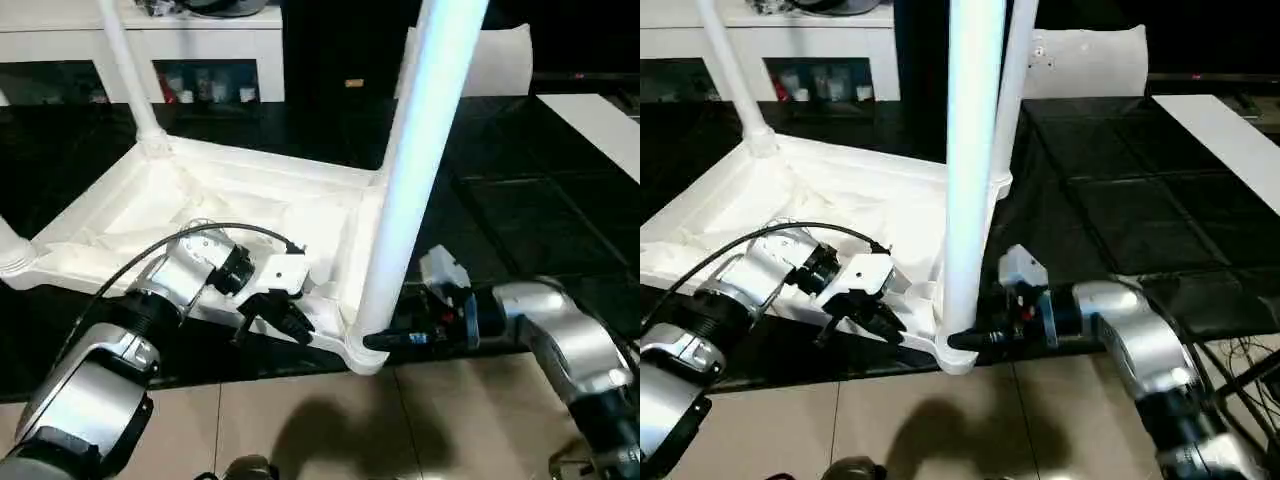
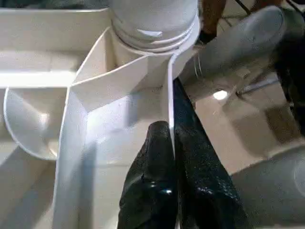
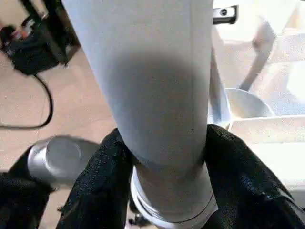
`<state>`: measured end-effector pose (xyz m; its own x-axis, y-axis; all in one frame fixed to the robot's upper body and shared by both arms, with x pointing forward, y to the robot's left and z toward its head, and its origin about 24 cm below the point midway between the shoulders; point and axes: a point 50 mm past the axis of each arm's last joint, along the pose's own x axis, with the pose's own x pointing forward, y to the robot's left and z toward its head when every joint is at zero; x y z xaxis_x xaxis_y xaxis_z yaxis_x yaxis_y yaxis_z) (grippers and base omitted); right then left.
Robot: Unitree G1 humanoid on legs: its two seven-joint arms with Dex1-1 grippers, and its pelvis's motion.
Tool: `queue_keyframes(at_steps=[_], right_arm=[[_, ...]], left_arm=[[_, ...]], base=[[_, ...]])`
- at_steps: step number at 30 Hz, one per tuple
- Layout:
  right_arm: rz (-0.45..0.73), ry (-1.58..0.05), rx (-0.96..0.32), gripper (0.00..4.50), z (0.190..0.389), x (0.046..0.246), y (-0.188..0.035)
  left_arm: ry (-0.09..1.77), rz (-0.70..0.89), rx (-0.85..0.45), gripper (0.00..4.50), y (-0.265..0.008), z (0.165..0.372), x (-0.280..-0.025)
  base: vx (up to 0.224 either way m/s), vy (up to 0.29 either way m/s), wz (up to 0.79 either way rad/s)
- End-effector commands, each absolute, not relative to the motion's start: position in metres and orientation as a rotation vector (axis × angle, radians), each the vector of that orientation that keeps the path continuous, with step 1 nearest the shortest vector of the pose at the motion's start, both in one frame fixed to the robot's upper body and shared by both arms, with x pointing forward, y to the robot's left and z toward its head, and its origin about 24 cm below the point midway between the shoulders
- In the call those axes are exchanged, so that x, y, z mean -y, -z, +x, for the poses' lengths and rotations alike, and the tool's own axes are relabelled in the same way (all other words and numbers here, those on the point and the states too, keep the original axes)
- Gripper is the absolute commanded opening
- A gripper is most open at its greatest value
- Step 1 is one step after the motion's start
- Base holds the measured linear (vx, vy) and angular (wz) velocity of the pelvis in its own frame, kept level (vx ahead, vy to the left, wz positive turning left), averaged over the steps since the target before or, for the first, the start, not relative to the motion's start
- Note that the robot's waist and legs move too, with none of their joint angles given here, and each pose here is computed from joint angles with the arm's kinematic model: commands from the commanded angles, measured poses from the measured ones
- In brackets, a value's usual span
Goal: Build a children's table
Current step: Rotate leg to tighten
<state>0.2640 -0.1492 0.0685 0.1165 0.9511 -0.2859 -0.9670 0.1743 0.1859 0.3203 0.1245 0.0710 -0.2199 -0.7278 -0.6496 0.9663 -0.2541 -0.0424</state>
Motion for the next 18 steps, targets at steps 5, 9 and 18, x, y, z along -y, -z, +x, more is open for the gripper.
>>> queue_keyframes(at_steps=[5, 9, 18], right_arm=[[-0.022, -1.123, -0.297, 1.94, 0.272, 0.117, -0.063], [0.052, -0.822, -0.322, 1.92, 0.291, 0.093, -0.059], [0.098, -0.502, -0.329, 1.91, 0.317, 0.061, -0.063]], left_arm=[[1.484, 0.513, -0.468, 0.00, -0.074, 0.335, -0.108], [1.298, 0.453, -0.440, 0.00, -0.074, 0.346, -0.091], [1.058, 0.376, -0.373, 0.00, -0.083, 0.359, -0.061]], base=[[0.000, 0.000, 0.00], [0.000, 0.000, 0.00], [-0.002, 0.018, -0.03]])
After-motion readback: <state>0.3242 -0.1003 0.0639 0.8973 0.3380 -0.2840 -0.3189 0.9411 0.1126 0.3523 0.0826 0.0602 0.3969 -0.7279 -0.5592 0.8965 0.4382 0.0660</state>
